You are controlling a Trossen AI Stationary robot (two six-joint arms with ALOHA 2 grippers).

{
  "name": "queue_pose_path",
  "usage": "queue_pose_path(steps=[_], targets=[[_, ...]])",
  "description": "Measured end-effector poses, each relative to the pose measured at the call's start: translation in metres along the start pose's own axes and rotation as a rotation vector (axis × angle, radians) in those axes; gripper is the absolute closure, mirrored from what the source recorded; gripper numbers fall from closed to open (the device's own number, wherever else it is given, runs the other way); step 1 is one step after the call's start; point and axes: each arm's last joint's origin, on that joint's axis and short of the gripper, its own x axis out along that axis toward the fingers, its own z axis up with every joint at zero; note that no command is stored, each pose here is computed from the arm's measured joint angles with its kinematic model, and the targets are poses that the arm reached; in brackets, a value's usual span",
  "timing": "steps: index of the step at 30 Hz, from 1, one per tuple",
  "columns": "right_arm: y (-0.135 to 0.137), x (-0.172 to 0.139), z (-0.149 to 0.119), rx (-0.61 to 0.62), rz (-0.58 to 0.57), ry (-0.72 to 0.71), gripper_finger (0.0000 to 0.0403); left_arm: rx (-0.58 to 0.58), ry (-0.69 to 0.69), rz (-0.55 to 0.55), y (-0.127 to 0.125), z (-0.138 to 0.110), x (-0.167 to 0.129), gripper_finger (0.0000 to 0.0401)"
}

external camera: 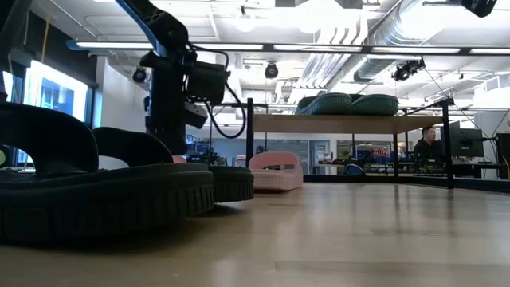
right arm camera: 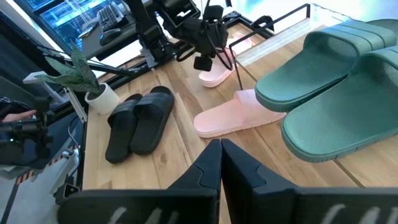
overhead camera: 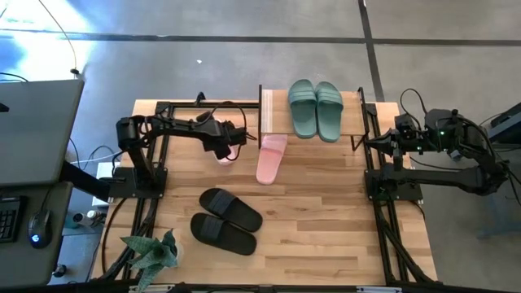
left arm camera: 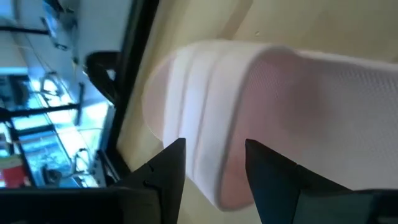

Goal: Pick and place slides into the shelf
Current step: Put the pink slide under the shelf

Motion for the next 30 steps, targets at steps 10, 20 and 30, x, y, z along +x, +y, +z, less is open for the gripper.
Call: queue_pose_path(steps=[10, 20, 30], targets=[[0.0, 0.0, 0.0, 0.0, 0.0, 0.0, 0.0401, 0.006, 0.027, 0.044, 0.008, 0.001, 0.009, 0.0251], [0.0, 0.0, 0.0, 0.0, 0.0, 0.0, 0.0401, -0.024, 0.063, 0.02, 0.016, 0.0, 0.017, 0.0255], [0.0, 0.0, 0.0, 0.0, 0.0, 0.0, 0.0401, -0.026, 0.078, -0.038, 0.015, 0.0, 0.017, 0.0386]])
